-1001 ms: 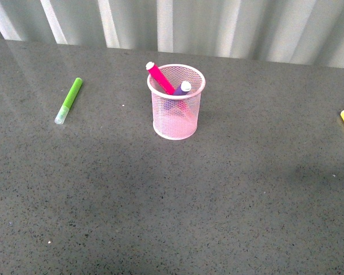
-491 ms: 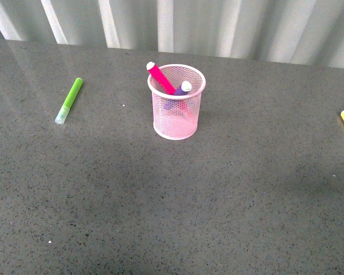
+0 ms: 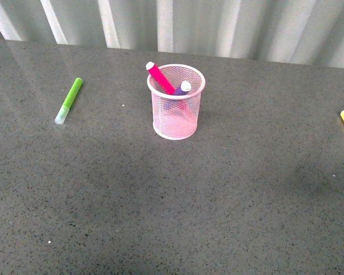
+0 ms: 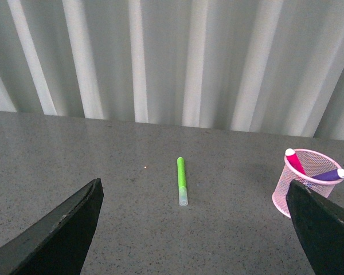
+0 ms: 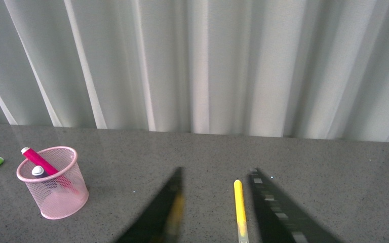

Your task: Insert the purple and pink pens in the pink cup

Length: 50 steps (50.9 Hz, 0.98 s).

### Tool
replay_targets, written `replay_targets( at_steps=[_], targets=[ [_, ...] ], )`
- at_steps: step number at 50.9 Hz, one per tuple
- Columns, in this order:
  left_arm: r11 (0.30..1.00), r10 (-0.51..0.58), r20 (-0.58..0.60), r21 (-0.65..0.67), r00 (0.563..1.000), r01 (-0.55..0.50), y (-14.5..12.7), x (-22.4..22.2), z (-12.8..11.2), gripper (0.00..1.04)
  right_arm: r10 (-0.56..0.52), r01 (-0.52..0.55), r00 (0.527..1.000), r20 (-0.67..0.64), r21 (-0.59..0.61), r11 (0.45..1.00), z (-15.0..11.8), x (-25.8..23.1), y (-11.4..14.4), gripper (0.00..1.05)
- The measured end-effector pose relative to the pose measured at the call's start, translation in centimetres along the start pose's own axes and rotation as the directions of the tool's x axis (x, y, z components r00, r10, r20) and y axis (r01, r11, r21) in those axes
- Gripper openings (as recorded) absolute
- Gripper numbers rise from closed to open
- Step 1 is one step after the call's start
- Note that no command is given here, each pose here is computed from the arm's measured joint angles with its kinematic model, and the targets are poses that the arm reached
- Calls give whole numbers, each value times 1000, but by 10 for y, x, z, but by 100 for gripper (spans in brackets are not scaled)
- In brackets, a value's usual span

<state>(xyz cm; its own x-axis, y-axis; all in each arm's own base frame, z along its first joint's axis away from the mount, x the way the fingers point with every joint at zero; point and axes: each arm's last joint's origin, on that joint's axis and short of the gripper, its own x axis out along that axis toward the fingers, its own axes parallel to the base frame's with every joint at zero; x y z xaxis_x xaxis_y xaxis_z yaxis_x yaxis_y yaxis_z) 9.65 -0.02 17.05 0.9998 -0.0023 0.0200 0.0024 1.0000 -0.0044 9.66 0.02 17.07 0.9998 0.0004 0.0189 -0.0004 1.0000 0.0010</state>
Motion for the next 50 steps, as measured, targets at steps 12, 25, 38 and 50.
replay_targets(
  at_steps=[12, 25, 38, 50],
  targets=[
    [1000, 0, 0, 0, 1000, 0, 0, 0, 0, 98, 0, 0, 1000, 0, 1, 1000, 0, 0, 0, 98],
    [1000, 0, 0, 0, 1000, 0, 0, 0, 0, 98, 0, 0, 1000, 0, 1, 1000, 0, 0, 0, 98],
    [1000, 0, 0, 0, 1000, 0, 0, 0, 0, 98, 0, 0, 1000, 0, 1, 1000, 0, 0, 0, 98],
    [1000, 0, 0, 0, 1000, 0, 0, 0, 0, 98, 0, 0, 1000, 0, 1, 1000, 0, 0, 0, 98]
  ],
)
